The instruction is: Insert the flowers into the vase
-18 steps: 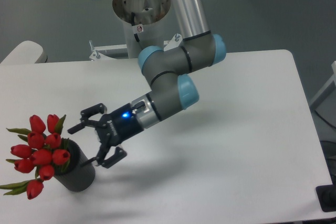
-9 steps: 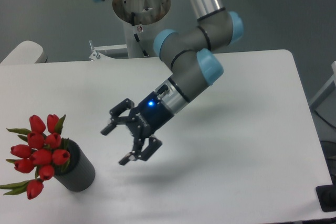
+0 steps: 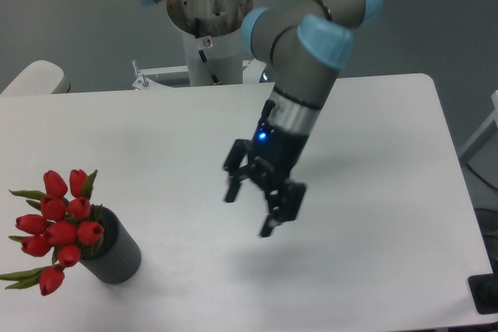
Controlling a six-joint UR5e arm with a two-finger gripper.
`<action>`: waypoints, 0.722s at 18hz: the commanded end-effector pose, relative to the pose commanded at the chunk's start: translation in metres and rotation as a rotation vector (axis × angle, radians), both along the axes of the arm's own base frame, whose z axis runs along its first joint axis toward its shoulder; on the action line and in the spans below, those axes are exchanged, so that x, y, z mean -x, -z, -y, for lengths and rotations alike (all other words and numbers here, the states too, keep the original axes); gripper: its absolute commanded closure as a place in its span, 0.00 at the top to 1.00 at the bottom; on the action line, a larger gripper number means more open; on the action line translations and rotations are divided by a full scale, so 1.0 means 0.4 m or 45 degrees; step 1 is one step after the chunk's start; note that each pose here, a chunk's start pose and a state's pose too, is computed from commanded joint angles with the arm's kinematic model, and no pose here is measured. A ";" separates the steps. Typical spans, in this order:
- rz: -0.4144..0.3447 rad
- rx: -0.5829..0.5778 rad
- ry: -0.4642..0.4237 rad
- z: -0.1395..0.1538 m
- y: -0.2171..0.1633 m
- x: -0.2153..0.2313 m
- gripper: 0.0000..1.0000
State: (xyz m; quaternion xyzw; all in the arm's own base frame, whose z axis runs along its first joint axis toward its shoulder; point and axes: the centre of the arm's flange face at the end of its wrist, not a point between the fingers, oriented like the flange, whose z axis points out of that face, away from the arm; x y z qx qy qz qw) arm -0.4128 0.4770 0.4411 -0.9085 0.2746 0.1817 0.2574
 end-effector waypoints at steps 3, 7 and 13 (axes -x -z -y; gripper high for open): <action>-0.125 0.221 -0.009 0.022 -0.059 0.039 1.00; -0.123 0.385 0.058 0.048 -0.177 0.050 1.00; -0.129 0.434 0.073 0.058 -0.197 0.035 1.00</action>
